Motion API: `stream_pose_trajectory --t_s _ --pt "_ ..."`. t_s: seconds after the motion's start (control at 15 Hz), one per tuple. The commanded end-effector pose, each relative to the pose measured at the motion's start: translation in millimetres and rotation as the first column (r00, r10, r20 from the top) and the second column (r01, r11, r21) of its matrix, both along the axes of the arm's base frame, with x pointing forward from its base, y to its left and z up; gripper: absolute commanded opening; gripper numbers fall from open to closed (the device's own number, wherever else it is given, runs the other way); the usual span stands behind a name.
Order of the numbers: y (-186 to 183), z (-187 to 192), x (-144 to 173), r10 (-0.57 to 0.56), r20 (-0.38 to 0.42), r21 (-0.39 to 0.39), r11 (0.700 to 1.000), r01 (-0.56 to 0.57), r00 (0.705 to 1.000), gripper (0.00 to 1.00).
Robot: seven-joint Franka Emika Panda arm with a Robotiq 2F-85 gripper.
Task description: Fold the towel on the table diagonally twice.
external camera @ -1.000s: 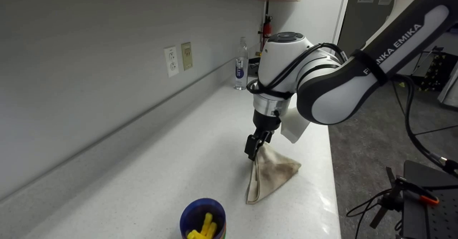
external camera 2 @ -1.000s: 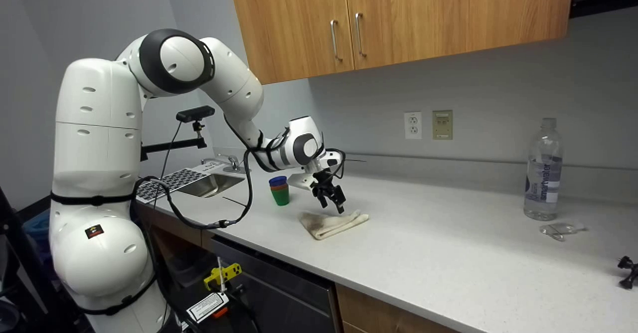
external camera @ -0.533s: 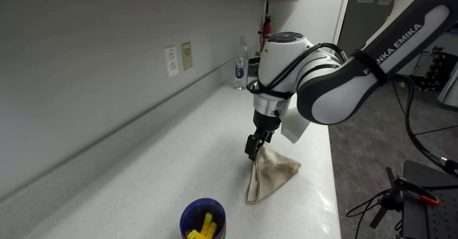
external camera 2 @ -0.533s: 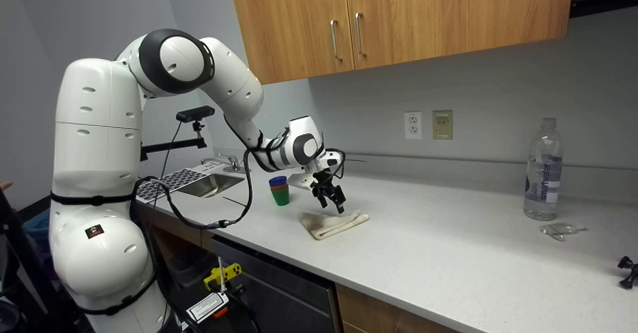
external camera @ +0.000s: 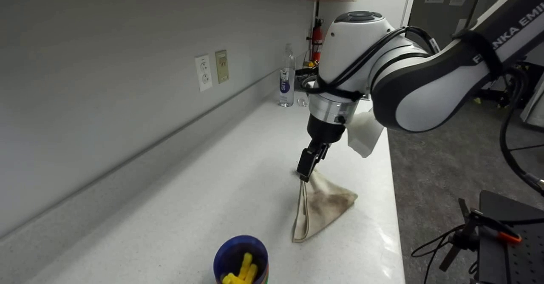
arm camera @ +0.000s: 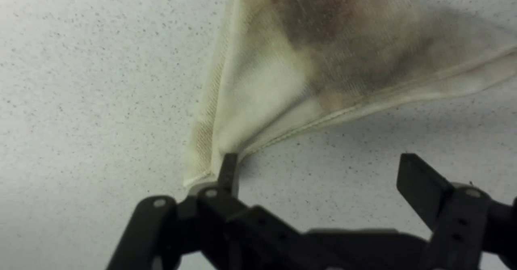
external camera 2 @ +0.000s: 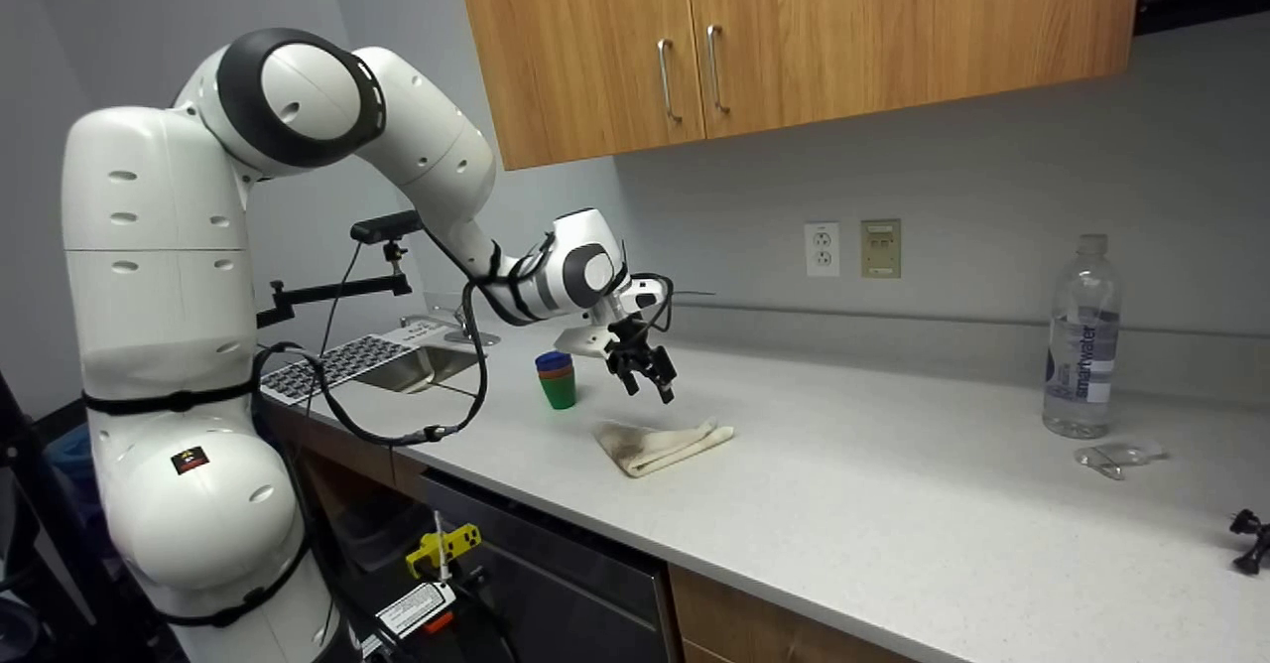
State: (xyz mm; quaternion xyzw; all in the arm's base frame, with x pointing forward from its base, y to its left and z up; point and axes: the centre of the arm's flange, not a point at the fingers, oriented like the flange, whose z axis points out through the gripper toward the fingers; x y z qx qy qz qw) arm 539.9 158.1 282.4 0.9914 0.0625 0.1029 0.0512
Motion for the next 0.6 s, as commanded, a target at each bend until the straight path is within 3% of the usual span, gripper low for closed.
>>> stream_pose_trajectory --t_s 0.0,0.53 --pt "2 38 -42 0.045 0.017 -0.026 0.999 -0.044 0.999 1.00" --pt "10 81 -97 0.114 0.135 -0.076 0.992 -0.104 0.984 1.00"
